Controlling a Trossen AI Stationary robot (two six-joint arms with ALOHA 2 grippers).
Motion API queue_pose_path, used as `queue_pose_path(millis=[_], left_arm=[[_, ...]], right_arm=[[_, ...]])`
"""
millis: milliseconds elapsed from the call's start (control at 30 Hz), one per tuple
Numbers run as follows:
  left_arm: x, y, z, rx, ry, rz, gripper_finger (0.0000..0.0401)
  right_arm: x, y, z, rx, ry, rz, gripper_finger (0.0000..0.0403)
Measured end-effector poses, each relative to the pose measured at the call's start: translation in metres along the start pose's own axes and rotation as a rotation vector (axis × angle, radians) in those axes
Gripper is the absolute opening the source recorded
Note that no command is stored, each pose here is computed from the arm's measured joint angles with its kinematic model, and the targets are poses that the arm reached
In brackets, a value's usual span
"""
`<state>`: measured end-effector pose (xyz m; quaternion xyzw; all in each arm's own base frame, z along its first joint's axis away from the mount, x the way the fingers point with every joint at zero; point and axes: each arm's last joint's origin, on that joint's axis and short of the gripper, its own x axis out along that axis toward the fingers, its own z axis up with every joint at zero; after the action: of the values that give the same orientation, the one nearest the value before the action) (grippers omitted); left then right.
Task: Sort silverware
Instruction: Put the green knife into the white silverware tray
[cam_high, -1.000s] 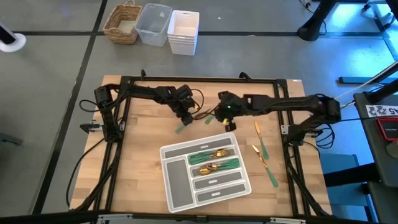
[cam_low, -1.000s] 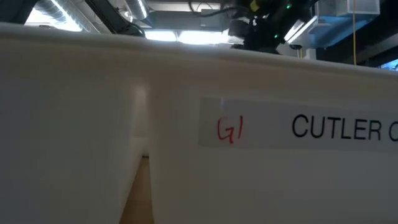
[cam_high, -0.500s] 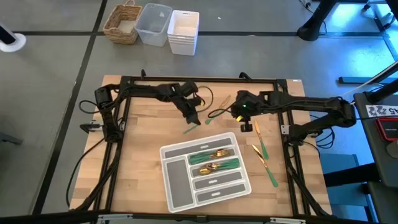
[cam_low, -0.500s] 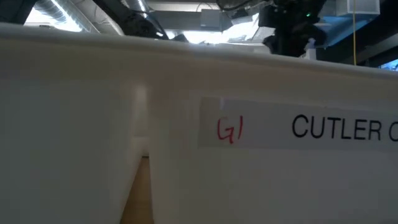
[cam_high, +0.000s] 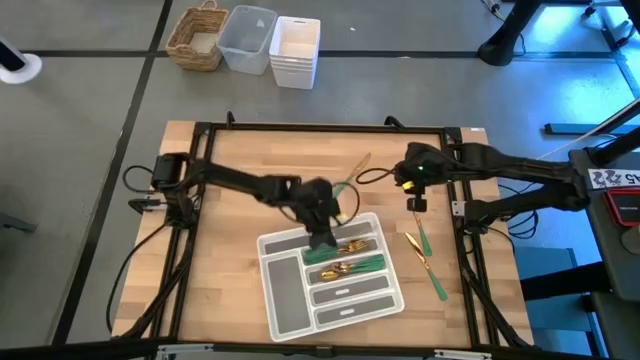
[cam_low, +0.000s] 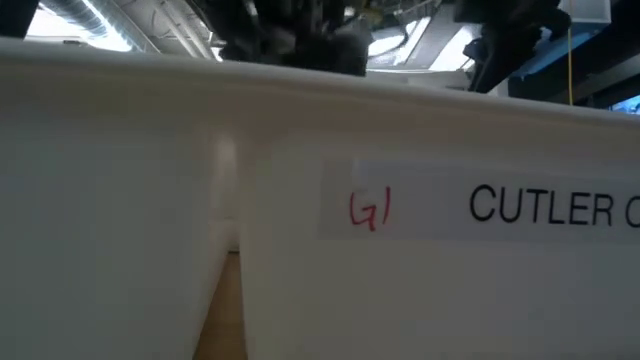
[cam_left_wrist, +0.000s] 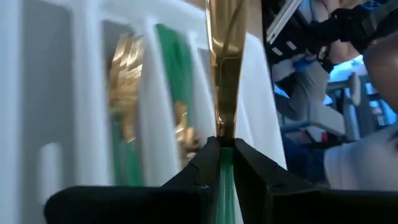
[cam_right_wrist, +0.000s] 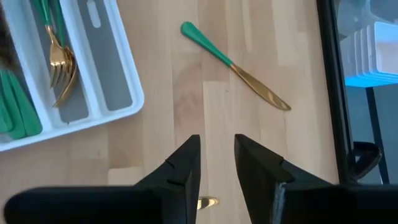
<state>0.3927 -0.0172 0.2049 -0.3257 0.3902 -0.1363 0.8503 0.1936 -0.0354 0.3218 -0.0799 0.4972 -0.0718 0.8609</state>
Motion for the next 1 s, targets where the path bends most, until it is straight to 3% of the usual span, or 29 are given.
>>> queue_pose_path(millis=[233,433,867,1000], left_arm=[[0.026,-0.049,-0.022,0.046,-0.138,0.076,0.0029],[0.041,-0.074,-0.039,0.06,-0.229,0.12,0.0029],[0.085,-0.062,-0.067,0.001,-0.162,0.144,0.0029],[0.087,-0.061,-0.071,0.05,-0.136,0.16,0.0029]], right_arm=[[-0.008,0.0,-0.005,0.003,-0.016,-0.003,0.0099],[-0.008,0.0,-0.005,0.006,-0.018,-0.004,0.0099],[-0.008,0.0,-0.005,0.036,-0.018,-0.003,0.0099],[-0.008,0.0,-0.005,0.036,-0.018,-0.002,0.0099]])
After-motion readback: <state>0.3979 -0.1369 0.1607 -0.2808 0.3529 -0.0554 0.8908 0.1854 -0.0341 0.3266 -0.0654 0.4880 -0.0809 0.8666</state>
